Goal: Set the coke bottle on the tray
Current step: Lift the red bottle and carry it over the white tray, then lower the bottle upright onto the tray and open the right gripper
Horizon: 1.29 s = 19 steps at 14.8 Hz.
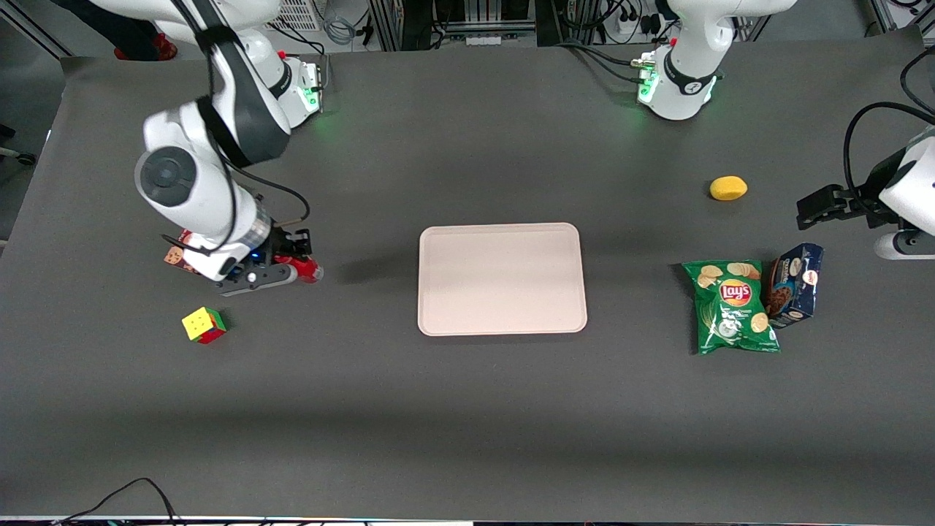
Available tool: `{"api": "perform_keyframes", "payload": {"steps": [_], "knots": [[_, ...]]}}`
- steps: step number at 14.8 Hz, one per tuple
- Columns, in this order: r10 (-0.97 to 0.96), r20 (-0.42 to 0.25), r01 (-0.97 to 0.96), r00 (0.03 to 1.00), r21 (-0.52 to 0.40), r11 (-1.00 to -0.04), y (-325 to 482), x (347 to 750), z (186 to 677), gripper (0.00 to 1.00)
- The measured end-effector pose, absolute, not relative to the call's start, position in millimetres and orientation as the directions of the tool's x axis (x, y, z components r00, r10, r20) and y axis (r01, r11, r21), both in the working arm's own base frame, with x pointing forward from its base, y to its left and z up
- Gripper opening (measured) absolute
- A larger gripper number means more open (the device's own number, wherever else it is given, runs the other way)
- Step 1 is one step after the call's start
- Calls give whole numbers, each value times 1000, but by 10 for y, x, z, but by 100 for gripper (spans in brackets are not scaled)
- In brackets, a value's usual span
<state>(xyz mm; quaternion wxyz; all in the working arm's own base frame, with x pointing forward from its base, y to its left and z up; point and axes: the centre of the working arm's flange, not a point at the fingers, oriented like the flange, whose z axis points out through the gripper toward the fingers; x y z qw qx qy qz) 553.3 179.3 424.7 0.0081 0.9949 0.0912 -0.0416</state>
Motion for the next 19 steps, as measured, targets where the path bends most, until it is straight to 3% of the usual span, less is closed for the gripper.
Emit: {"api": "perform_keyframes", "payload": {"steps": [3, 5, 10, 14, 19], "knots": [[199, -84, 201, 976, 8, -980, 1916, 5577, 4939, 49], [219, -76, 220, 973, 6, -976, 2026, 5548, 5077, 49], [185, -62, 186, 981, 8, -982, 2914, 5172, 5114, 49], [89, -3, 89, 996, -39, -995, 3894, 4703, 5047, 49], [-3, 25, 1, 1000, -132, -991, 4421, 4719, 4617, 49]]}}
